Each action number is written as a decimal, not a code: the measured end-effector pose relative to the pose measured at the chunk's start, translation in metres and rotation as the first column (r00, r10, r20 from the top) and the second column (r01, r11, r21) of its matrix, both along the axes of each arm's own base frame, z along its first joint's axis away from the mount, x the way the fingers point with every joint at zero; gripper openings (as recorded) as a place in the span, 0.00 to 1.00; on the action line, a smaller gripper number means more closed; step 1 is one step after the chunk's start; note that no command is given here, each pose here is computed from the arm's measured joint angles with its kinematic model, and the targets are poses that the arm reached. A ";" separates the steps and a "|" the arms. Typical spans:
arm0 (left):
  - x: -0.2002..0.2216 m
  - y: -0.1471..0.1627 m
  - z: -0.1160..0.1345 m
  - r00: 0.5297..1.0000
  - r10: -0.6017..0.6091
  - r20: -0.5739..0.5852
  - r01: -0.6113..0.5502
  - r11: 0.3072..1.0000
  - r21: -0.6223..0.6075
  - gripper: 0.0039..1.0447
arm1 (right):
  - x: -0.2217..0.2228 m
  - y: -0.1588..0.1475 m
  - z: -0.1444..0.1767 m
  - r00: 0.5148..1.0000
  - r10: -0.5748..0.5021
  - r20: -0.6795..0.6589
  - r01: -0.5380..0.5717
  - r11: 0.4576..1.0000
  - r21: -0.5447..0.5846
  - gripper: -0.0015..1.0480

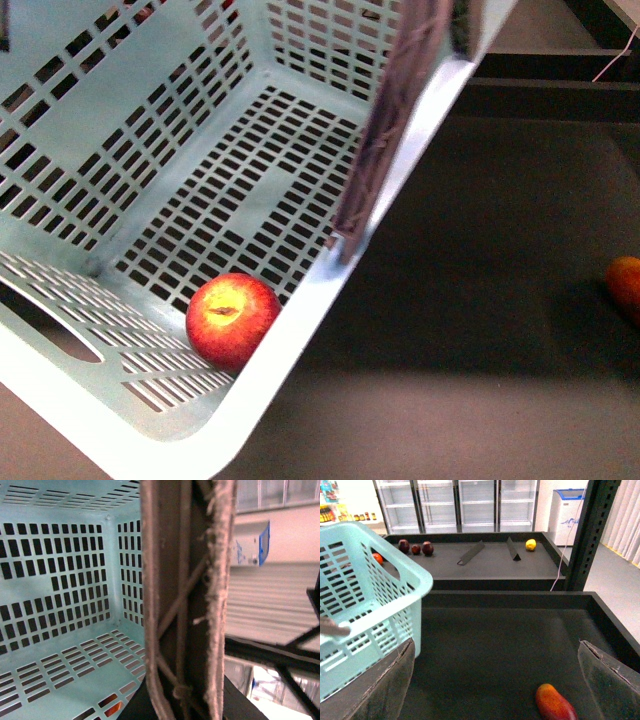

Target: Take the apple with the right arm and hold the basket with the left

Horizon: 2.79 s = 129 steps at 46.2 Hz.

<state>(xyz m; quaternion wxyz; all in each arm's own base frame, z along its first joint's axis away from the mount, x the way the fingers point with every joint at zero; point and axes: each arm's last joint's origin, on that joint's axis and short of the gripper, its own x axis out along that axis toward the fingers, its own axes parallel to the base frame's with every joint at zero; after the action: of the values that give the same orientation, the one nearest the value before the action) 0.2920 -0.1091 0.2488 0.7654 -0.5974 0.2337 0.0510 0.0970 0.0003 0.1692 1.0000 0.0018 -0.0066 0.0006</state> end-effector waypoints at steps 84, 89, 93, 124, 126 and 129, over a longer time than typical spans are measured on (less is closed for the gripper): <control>-0.049 0.074 -0.054 0.900 0.320 -0.296 -0.327 0.945 0.028 0.93 | 0.000 0.000 0.000 1.000 0.000 0.000 0.000 1.000 0.000 0.91; -0.069 0.072 -0.030 0.919 0.309 -0.243 -0.314 0.949 0.020 0.94 | 0.000 0.000 0.000 1.000 0.000 0.000 0.000 1.000 0.000 0.91; -0.076 0.067 -0.021 0.932 0.286 -0.223 -0.289 0.957 0.018 0.94 | 0.000 0.000 0.000 1.000 0.000 0.000 0.000 1.000 0.000 0.91; -0.134 0.098 -0.059 0.884 -0.356 0.302 -0.194 0.308 0.931 0.03 | 0.000 0.000 0.000 1.000 0.000 0.000 0.000 1.000 0.000 0.91; -0.138 0.103 -0.061 0.878 -0.375 0.298 -0.186 0.307 0.933 0.03 | 0.000 0.000 0.000 1.000 0.000 0.000 0.000 1.000 0.000 0.91; -0.143 0.108 -0.064 0.888 -0.351 0.297 -0.195 0.298 0.934 0.03 | 0.000 0.000 0.000 1.000 0.000 0.000 0.000 1.000 0.000 0.91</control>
<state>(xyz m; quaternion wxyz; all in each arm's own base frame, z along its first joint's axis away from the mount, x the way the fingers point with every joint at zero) 0.1493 -0.0011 0.1844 1.0000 -0.0092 0.0033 0.0004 0.0969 0.0002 0.1693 1.0000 0.0020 -0.0068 0.0004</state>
